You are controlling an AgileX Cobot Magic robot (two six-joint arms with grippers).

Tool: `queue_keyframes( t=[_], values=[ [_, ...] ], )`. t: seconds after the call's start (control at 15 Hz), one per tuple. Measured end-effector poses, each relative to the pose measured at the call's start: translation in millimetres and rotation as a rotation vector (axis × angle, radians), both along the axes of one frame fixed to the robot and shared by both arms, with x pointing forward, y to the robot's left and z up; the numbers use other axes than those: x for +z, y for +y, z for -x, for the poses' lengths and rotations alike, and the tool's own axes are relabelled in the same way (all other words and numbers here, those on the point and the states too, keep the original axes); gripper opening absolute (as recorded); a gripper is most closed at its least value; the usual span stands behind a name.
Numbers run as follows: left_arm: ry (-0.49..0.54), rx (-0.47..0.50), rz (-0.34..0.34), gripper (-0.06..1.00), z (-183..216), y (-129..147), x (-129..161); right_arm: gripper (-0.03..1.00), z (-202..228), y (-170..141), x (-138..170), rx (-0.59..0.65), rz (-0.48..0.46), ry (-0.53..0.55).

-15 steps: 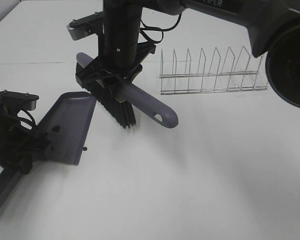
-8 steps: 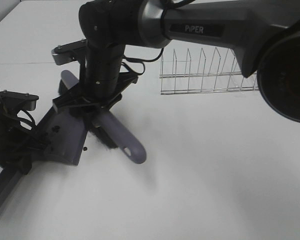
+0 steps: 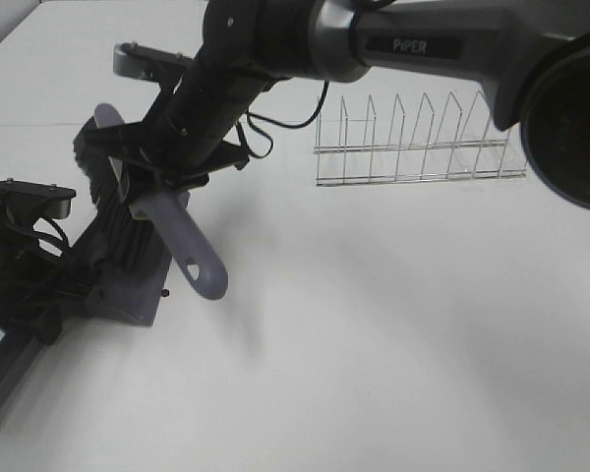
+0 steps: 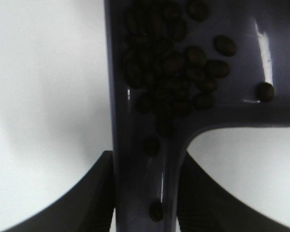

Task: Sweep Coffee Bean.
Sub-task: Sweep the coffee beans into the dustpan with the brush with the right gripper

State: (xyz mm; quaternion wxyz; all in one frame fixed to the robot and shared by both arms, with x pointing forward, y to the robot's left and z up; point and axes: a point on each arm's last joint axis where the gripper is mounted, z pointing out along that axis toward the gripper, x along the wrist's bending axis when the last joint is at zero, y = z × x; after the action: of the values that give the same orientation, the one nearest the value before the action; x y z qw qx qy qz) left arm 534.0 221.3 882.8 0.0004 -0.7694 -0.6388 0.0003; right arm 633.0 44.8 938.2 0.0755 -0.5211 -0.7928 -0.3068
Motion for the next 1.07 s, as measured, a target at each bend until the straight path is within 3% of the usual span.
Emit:
queue_keyframes(
  t=[0.27,0.47,0.6,0.67,0.87,1.07],
  values=[
    [0.0,0.0,0.0,0.33,0.0,0.0,0.0,0.29,-6.7,-24.5,65.3,0.035,0.026,-0.189],
    [0.0,0.0,0.0,0.33,0.0,0.0,0.0,0.29,2.0,-42.9,83.6,0.081,0.21,-0.209],
    [-0.001,-0.01,-0.009,0.33,-0.1,0.8,0.0,0.29,8.1,-59.8,60.0,0.04,0.425,-0.152],
    [-0.002,-0.006,-0.017,0.33,-0.2,1.5,0.0,0.29,20.4,-69.3,33.4,-0.017,0.527,-0.113],
    [-0.001,-0.005,-0.021,0.33,-0.1,1.9,0.0,0.29,44.7,-59.0,-6.6,-0.005,0.555,-0.073],
    [0.0,-0.004,-0.021,0.33,0.0,1.9,0.1,0.29,50.6,-36.5,-24.6,-0.017,0.433,-0.052]
  ],
)
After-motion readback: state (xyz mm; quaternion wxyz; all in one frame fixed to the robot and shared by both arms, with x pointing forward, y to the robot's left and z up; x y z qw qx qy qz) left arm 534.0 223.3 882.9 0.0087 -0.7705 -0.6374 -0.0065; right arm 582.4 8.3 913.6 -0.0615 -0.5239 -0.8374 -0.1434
